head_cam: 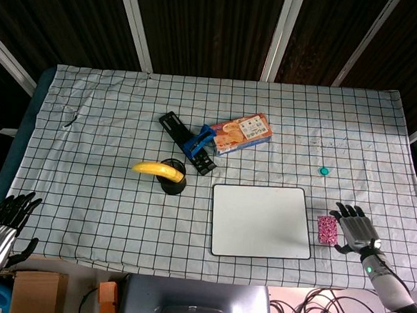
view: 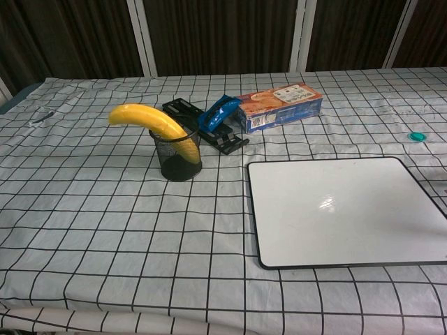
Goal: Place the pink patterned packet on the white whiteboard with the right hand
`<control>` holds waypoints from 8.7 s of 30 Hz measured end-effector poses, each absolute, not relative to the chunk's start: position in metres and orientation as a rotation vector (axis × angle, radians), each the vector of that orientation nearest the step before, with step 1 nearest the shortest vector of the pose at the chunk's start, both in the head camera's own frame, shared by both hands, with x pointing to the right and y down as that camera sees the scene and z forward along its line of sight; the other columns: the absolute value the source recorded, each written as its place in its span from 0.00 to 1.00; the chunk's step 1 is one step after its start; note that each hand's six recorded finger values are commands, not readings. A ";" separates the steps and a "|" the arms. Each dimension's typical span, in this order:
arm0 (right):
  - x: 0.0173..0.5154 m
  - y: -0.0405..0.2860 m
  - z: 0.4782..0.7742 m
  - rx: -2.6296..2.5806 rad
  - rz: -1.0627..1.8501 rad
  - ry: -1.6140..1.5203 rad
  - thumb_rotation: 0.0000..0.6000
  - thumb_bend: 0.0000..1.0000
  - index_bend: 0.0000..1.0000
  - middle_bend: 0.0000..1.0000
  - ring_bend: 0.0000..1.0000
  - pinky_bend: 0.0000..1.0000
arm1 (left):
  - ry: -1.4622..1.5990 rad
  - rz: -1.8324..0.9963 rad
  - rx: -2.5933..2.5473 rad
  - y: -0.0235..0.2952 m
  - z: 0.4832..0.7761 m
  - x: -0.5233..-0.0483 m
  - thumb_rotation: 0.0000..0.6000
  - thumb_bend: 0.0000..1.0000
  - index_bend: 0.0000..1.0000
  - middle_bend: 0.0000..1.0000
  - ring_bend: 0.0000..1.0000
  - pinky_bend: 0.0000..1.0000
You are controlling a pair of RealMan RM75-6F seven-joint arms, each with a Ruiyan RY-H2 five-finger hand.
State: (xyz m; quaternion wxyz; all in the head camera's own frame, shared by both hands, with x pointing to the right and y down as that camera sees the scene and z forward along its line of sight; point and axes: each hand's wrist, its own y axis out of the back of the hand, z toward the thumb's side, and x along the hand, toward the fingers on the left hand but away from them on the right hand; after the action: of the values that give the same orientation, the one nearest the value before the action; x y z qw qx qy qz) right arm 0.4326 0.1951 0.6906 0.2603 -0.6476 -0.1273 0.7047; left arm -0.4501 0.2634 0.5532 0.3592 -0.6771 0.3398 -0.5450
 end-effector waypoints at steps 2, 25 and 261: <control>0.432 0.195 0.691 -1.755 1.909 -0.345 1.00 0.17 0.18 0.00 0.00 0.00 | 0.880 -1.403 -1.746 0.263 0.553 -0.450 1.00 0.39 0.00 0.00 0.00 0.05; 0.429 0.197 0.700 -1.742 1.926 -0.319 1.00 0.17 0.25 0.00 0.00 0.00 | 0.869 -1.385 -1.755 0.264 0.552 -0.447 1.00 0.39 0.00 0.00 0.00 0.05; 0.272 0.143 0.723 -1.747 1.562 -0.213 1.00 0.27 0.20 0.00 0.00 0.00 | 0.841 -1.402 -1.740 0.264 0.558 -0.447 1.00 0.40 0.00 0.00 0.00 0.06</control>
State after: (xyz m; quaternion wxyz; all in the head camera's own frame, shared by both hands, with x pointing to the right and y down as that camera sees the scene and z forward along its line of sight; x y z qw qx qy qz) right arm 0.2717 0.1432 0.7234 0.3839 -0.6855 -0.0837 0.6129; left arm -0.4475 0.2639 0.5582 0.3683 -0.6775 0.3274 -0.5460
